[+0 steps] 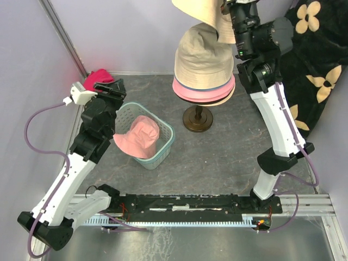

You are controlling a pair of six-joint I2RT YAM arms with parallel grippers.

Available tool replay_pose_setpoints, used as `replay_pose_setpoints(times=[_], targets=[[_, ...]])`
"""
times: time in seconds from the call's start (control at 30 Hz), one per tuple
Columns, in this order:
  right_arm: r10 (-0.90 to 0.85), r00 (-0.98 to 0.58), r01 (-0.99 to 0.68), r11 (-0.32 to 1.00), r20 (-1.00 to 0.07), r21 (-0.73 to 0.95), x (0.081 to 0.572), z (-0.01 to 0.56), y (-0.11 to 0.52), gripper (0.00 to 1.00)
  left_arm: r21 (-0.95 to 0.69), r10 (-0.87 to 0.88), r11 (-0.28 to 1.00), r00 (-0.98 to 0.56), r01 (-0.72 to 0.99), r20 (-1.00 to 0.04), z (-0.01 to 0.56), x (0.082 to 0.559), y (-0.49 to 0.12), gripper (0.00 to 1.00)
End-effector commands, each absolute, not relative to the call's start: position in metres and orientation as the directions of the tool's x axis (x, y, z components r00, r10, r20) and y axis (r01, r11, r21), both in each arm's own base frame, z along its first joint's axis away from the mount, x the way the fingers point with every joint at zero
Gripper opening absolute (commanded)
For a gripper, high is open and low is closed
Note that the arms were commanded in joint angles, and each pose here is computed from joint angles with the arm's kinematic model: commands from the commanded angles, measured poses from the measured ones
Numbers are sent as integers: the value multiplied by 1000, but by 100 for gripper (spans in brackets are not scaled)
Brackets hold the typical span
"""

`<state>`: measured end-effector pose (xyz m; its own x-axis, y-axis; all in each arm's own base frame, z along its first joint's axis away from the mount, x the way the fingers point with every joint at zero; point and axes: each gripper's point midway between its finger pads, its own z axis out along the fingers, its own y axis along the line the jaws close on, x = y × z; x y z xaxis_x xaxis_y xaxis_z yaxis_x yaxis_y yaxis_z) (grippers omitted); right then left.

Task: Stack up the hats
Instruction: Stack the hat on the hat.

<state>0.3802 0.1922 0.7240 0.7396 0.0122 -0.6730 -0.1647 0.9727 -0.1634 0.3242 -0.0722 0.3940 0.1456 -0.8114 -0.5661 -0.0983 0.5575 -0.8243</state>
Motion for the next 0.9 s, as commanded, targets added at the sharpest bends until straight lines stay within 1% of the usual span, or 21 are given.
replay_pose_setpoints(times=[0.0, 0.23, 0.47, 0.87], targets=[[92, 745, -240, 961, -660, -136, 366, 734, 195, 2, -806, -801, 590, 153, 40, -579, 438, 329, -86, 62], [85, 675, -285, 946, -733, -153, 384, 697, 211, 2, -801, -808, 589, 109, 106, -579, 444, 344, -107, 62], [61, 629, -311, 933, -775, -178, 380, 675, 213, 2, -787, -803, 595, 89, 161, -589, 456, 352, -121, 62], [38, 579, -396, 886, -814, -241, 359, 664, 219, 2, -775, -804, 588, 56, 234, -593, 481, 370, -144, 63]])
